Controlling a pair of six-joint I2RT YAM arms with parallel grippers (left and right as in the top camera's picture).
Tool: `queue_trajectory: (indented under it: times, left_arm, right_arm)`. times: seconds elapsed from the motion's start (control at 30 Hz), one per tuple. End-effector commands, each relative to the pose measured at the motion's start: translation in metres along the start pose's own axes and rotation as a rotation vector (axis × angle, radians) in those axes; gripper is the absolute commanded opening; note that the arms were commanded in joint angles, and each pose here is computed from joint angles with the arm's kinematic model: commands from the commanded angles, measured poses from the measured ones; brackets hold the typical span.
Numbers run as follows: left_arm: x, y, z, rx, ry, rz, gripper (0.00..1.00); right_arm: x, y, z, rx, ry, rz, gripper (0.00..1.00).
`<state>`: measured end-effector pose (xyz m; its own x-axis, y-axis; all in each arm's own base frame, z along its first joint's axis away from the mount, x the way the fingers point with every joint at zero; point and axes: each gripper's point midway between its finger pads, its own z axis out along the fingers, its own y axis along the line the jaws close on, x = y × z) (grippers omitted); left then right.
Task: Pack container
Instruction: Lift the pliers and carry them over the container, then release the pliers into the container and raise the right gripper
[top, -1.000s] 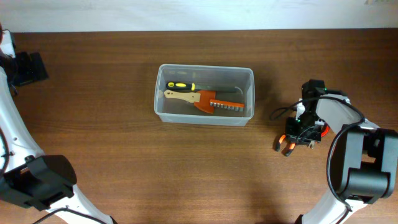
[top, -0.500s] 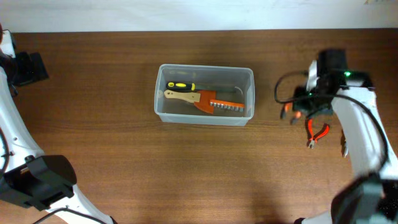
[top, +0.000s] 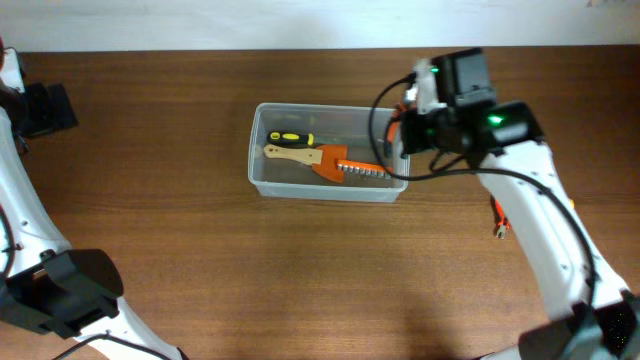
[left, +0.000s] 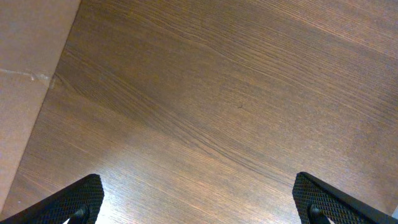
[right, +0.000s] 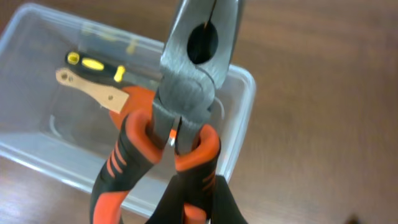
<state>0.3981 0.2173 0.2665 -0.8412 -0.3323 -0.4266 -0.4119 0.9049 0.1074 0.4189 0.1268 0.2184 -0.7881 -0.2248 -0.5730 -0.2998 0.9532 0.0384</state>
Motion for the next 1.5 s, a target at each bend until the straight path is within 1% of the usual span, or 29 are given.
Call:
queue_trajectory:
  times: [0.0, 0.13, 0.23, 0.33, 0.43, 0.67, 0.73, 0.9, 1.0, 1.23, 1.27, 1.3, 1.33, 1.4, 1.47]
  left_arm:
    - [-0.004, 0.002, -0.015, 0.003, -0.041, -0.015, 0.99]
    - [-0.004, 0.002, -0.015, 0.003, -0.041, -0.015, 0.99]
    - [-0.004, 0.002, -0.015, 0.003, -0.041, -0.015, 0.99]
    - [-0.004, 0.002, -0.015, 0.003, -0.041, -0.015, 0.99]
    - [-0.004, 0.002, -0.015, 0.003, -0.041, -0.015, 0.99]
    - [-0.004, 0.002, -0.015, 0.003, -0.041, -0.015, 0.99]
    - [-0.004, 0.002, -0.015, 0.003, -0.041, -0.015, 0.99]
    - [-0.004, 0.002, -0.015, 0.003, -0.041, -0.015, 0.99]
    - [-0.004, 0.002, -0.015, 0.003, -0.041, -0.015, 0.99]
    - [-0.004, 0.002, -0.015, 0.003, -0.041, -0.015, 0.99]
    - [-0.004, 0.002, -0.015, 0.003, -0.041, -0.015, 0.99]
    - [-0.004, 0.002, -0.015, 0.003, -0.041, -0.015, 0.99]
    - [-0.004, 0.002, -0.015, 0.003, -0.041, -0.015, 0.99]
    - [-0.004, 0.002, -0.015, 0.003, -0.041, -0.015, 0.99]
    - [-0.004, 0.002, -0.015, 0.003, -0.041, -0.015, 0.99]
  right_arm:
    - [-0.006, 0.015, 0.022, -0.028, -0.005, -0.388, 0.04]
    - [-0.006, 0.039, 0.047, -0.124, -0.035, -0.809, 0.04]
    - [-0.001, 0.059, 0.061, -0.230, -0.086, -1.072, 0.04]
    - [0.004, 0.072, 0.070, -0.306, -0.142, -1.277, 0.04]
    - [0.006, 0.078, 0.081, -0.340, -0.181, -1.394, 0.04]
    - [0.007, 0.070, 0.118, -0.331, -0.181, -1.419, 0.04]
    - [0.011, 0.066, 0.129, -0.332, -0.169, -1.444, 0.04]
    - [0.017, 0.047, 0.152, -0.291, -0.117, -1.430, 0.04]
    - [0.021, 0.037, 0.157, -0.283, -0.088, -1.416, 0.04]
    - [0.022, 0.026, 0.157, -0.277, -0.075, -1.391, 0.05]
    - [0.024, 0.026, 0.157, -0.283, -0.068, -1.389, 0.08]
    - [0.026, 0.026, 0.156, -0.285, -0.061, -1.387, 0.15]
    - [0.026, 0.024, 0.157, -0.279, -0.050, -1.380, 0.24]
    - [0.025, 0.020, 0.158, -0.253, -0.029, -1.356, 0.32]
    - [0.022, 0.016, 0.155, -0.220, -0.014, -1.340, 0.37]
